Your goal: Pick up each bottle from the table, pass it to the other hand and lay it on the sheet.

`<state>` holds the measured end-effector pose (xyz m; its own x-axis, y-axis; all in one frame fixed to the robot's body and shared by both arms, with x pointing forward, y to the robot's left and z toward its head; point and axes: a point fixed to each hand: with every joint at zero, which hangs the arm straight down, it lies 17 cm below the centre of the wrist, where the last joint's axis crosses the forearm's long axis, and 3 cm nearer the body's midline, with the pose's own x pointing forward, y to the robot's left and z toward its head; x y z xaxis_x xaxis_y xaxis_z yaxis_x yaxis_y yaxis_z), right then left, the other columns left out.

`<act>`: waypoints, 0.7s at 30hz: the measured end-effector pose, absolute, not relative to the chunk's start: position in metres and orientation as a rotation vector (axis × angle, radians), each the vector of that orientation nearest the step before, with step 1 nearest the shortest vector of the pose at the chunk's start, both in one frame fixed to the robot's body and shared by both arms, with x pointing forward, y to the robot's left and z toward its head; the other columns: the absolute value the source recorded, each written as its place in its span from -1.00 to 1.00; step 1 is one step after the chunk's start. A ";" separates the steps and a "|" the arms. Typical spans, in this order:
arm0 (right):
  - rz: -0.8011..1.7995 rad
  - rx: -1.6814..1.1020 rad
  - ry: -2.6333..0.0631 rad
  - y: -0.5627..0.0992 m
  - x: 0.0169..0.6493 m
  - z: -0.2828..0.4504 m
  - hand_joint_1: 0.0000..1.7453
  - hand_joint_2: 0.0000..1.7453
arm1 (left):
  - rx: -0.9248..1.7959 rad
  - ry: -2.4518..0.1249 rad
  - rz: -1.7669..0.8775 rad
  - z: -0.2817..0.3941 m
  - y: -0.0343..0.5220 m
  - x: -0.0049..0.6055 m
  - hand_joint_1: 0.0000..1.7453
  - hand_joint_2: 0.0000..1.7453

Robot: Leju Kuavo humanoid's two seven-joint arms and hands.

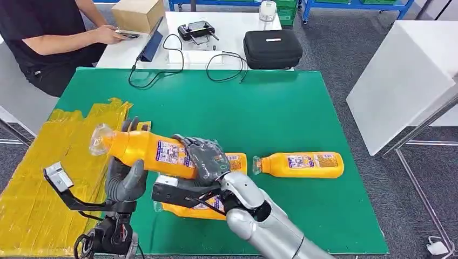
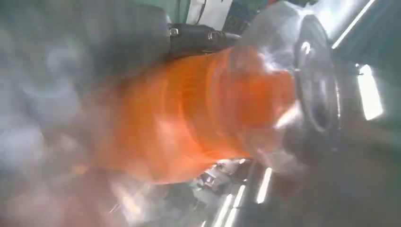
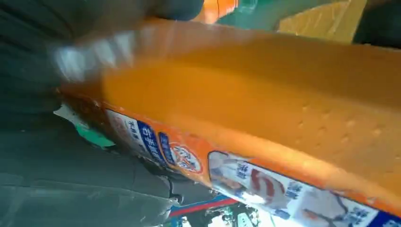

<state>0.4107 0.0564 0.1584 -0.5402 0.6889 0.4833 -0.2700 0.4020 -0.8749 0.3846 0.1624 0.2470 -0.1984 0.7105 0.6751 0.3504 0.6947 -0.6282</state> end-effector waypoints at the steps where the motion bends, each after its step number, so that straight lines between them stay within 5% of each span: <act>1: 1.306 -0.372 -1.732 0.058 0.411 0.158 1.00 1.00 | -0.842 -1.802 0.414 0.247 0.164 0.385 -1.00 1.00; 16: 1.405 -0.434 -1.716 0.075 0.410 0.159 1.00 1.00 | -0.826 -1.793 0.445 0.240 0.176 0.387 -1.00 1.00; 17: 1.408 -0.434 -1.715 0.075 0.410 0.158 1.00 1.00 | -0.824 -1.794 0.443 0.240 0.175 0.387 -0.14 1.00; 18: 1.412 -0.434 -1.714 0.076 0.410 0.158 1.00 1.00 | -0.820 -1.795 0.439 0.240 0.175 0.387 1.00 1.00; 21: 1.417 -0.425 -1.711 0.077 0.409 0.157 1.00 1.00 | -0.809 -1.810 0.427 0.241 0.175 0.386 1.00 1.00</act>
<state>0.4094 0.0769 0.1575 -0.5799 0.7154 0.3897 -0.2498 0.2992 -0.9209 0.3860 0.1754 0.2412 -0.2117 0.7019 0.6801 0.3240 0.7069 -0.6287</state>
